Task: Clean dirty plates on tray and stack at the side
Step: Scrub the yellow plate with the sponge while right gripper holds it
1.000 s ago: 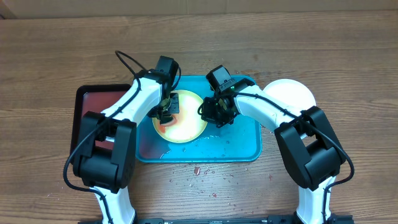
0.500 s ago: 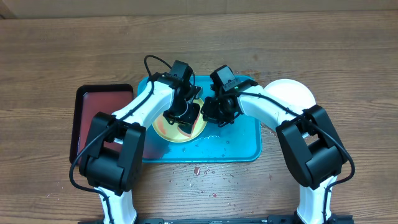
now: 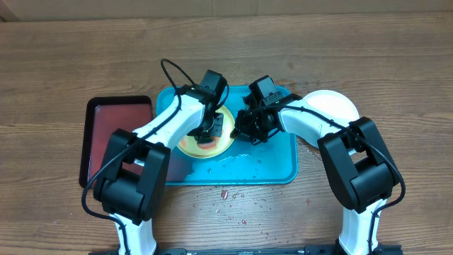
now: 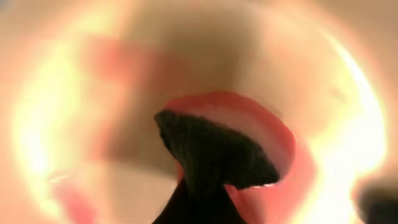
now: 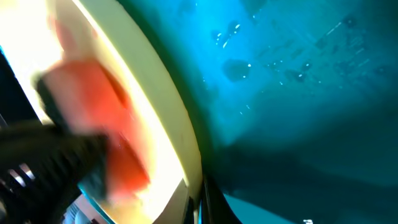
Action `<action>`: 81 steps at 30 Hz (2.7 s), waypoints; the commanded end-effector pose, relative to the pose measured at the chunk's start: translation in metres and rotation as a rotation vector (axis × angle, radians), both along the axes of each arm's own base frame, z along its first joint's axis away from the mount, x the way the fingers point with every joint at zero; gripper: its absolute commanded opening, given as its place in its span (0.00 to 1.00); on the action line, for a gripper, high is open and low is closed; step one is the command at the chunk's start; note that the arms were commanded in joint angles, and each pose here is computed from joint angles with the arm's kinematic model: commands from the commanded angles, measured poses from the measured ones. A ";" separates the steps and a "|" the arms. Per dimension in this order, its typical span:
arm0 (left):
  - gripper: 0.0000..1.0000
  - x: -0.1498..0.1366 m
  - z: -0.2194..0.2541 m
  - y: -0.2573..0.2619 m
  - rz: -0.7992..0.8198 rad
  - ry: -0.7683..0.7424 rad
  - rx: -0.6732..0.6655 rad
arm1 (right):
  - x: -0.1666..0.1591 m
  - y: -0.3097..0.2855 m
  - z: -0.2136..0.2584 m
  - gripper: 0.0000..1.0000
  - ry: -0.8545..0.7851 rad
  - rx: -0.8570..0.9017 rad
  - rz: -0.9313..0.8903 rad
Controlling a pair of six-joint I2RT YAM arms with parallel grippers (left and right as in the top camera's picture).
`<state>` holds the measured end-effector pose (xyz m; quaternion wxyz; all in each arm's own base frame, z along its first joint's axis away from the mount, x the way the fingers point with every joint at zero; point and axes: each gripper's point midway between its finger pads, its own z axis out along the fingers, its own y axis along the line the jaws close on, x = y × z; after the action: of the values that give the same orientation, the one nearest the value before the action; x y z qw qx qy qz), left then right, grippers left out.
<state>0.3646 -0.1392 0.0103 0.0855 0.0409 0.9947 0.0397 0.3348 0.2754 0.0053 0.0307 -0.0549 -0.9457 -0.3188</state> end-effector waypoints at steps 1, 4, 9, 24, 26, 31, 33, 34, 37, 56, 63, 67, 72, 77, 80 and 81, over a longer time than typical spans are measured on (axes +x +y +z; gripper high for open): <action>0.04 0.027 0.014 0.061 0.163 -0.185 0.308 | -0.009 -0.010 -0.015 0.04 0.047 -0.023 -0.004; 0.04 0.031 0.022 0.071 0.195 -0.230 0.371 | -0.009 -0.010 -0.015 0.04 0.047 -0.023 -0.004; 0.04 0.027 0.021 0.072 0.187 -0.214 0.382 | -0.009 -0.010 -0.016 0.04 0.045 -0.026 -0.005; 0.04 -0.044 -0.042 -0.016 -0.295 0.226 -0.109 | -0.009 -0.010 -0.016 0.04 0.042 -0.025 -0.002; 0.04 -0.052 -0.049 -0.011 -0.276 0.260 -0.102 | -0.009 -0.010 -0.016 0.04 0.042 -0.025 -0.002; 0.04 -0.063 -0.048 -0.004 -0.208 0.308 -0.091 | -0.009 -0.010 -0.016 0.04 0.042 -0.026 -0.003; 0.04 -0.071 -0.047 -0.001 -0.189 0.341 -0.085 | -0.009 -0.010 -0.016 0.04 0.042 -0.026 -0.002; 0.04 -0.074 -0.046 0.000 -0.187 0.356 -0.084 | -0.008 -0.010 -0.016 0.04 0.041 -0.026 -0.003; 0.04 -0.084 -0.044 0.000 -0.183 0.401 -0.093 | -0.008 -0.010 -0.016 0.04 0.040 -0.026 -0.003; 0.04 -0.102 -0.039 -0.008 -0.206 0.479 -0.158 | -0.008 -0.010 -0.016 0.04 0.039 -0.028 -0.003; 0.04 -0.116 -0.034 -0.002 -0.195 0.542 -0.139 | -0.008 -0.010 -0.016 0.04 0.039 -0.028 -0.003; 0.04 -0.115 -0.034 -0.002 -0.196 0.538 -0.140 | -0.008 -0.010 -0.016 0.04 0.039 -0.028 -0.003; 0.04 -0.104 -0.037 -0.004 -0.204 0.490 -0.142 | -0.008 -0.010 -0.016 0.04 0.039 -0.028 -0.003; 0.04 -0.071 -0.019 -0.011 -0.208 0.402 -0.128 | -0.008 -0.010 -0.016 0.04 0.039 -0.028 -0.004; 0.04 -0.037 0.009 -0.013 -0.203 0.308 -0.083 | -0.008 -0.010 -0.016 0.04 0.039 -0.028 -0.004; 0.04 -0.025 0.021 -0.014 -0.205 0.271 -0.075 | -0.008 -0.010 -0.016 0.04 0.038 -0.028 -0.003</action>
<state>0.3121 -0.1374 0.0131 -0.0785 0.1379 0.9873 -0.0114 0.3252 0.2745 0.0038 0.0411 -0.0245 -0.9442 -0.3257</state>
